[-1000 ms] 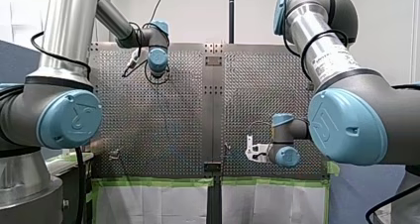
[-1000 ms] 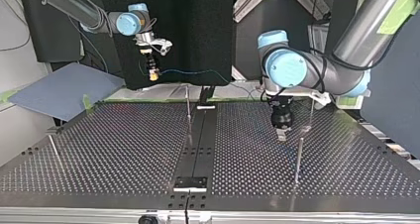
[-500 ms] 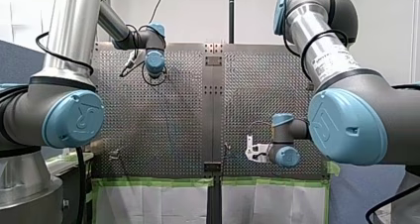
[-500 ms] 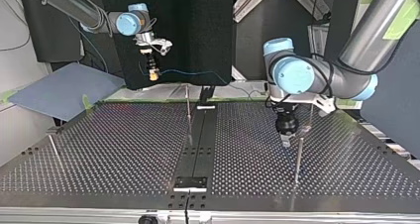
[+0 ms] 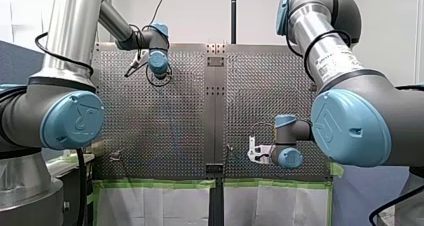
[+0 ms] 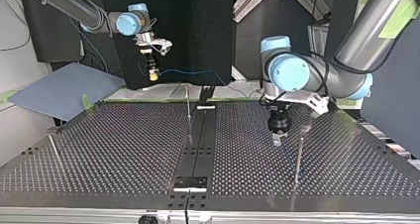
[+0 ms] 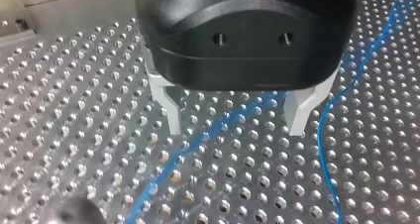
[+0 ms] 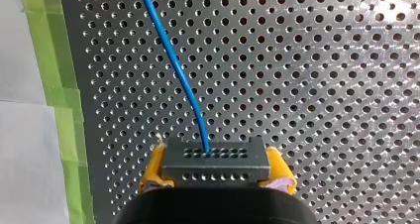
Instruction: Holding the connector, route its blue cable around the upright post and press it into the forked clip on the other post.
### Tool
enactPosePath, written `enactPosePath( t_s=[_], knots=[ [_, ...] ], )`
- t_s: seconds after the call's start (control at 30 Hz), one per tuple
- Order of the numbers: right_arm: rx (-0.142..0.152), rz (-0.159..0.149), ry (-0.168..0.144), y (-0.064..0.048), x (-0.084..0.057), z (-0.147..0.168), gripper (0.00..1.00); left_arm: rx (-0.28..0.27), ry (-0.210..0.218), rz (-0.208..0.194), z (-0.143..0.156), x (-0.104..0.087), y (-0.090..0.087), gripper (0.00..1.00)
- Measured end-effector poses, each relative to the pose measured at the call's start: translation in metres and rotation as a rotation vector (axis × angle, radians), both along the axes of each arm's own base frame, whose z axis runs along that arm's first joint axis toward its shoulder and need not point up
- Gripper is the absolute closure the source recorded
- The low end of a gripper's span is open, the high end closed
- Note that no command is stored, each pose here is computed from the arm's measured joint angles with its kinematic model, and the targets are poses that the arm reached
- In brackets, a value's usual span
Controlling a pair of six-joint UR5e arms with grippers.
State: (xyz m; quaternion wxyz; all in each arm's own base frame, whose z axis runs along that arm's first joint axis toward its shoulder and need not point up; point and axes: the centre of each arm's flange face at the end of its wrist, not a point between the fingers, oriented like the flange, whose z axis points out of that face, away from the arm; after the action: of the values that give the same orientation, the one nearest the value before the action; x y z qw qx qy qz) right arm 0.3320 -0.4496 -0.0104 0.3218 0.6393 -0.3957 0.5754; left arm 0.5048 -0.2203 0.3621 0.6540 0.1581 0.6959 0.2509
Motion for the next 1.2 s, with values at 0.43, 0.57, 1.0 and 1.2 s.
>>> enactPosePath(
  t_s=[0.43, 0.57, 1.0, 1.2],
  knots=[
    [0.0, 0.0, 0.0, 0.0, 0.0, -0.001, 1.0, 0.01, 0.0, -0.005, 0.0, -0.002, -0.004, 0.0],
    [-0.001, 0.0, -0.002, 0.0, 0.0, 0.0, 1.0, 0.012, -0.001, 0.009, -0.001, -0.002, -0.003, 0.0],
    [-0.002, -0.001, -0.007, 0.0, 0.0, -0.001, 1.0, 0.03, 0.026, 0.02, -0.019, 0.007, -0.001, 0.0],
    [-0.003, -0.001, -0.007, 0.0, 0.0, -0.001, 1.0, 0.026, 0.045, 0.028, -0.032, 0.012, 0.0, 0.0]
  ],
)
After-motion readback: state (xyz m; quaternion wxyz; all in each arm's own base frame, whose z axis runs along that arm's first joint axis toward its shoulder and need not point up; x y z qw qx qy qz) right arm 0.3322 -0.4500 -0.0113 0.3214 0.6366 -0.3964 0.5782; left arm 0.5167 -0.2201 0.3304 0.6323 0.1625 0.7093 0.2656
